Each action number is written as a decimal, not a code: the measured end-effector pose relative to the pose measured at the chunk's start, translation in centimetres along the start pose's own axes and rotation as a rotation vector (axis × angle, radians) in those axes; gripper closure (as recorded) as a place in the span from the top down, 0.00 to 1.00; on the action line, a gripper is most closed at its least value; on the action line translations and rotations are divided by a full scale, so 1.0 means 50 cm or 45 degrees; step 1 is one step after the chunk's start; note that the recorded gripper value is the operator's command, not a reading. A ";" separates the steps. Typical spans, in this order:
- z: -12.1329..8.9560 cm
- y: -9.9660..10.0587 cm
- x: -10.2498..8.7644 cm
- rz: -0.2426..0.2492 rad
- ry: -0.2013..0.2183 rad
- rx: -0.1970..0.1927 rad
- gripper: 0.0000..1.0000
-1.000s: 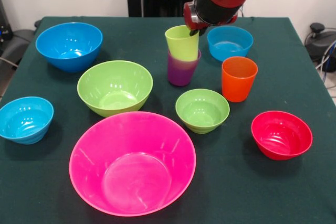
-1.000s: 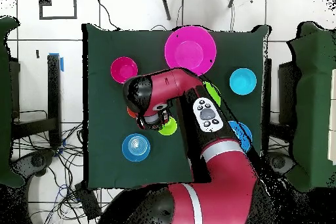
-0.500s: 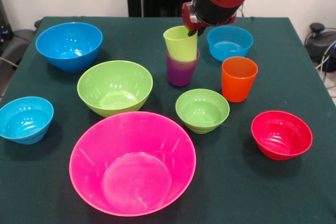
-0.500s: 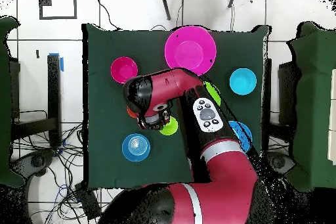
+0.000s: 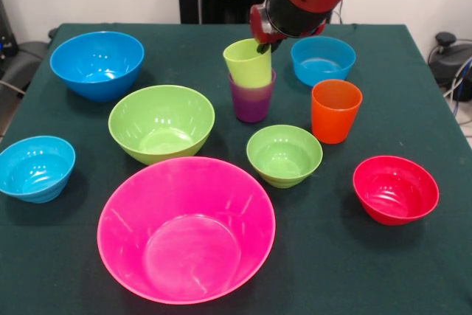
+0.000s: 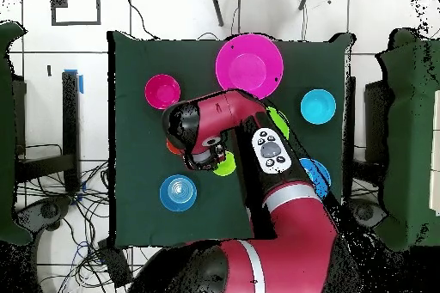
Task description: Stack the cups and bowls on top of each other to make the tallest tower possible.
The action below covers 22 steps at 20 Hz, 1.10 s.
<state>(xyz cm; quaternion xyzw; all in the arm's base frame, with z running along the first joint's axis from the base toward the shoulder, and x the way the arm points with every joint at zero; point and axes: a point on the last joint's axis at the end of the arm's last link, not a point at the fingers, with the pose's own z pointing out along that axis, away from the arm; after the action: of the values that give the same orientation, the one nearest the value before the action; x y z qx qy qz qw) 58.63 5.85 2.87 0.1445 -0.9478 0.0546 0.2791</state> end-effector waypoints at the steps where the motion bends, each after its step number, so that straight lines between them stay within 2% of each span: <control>1: 0.001 -0.001 0.000 -0.001 0.000 0.003 0.00; 22: 0.001 -0.005 0.002 -0.004 -0.003 0.020 0.00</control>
<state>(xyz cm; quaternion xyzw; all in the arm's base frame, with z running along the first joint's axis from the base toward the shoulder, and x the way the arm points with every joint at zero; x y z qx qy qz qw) 58.61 5.58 2.86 0.1485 -0.9473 0.0616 0.2771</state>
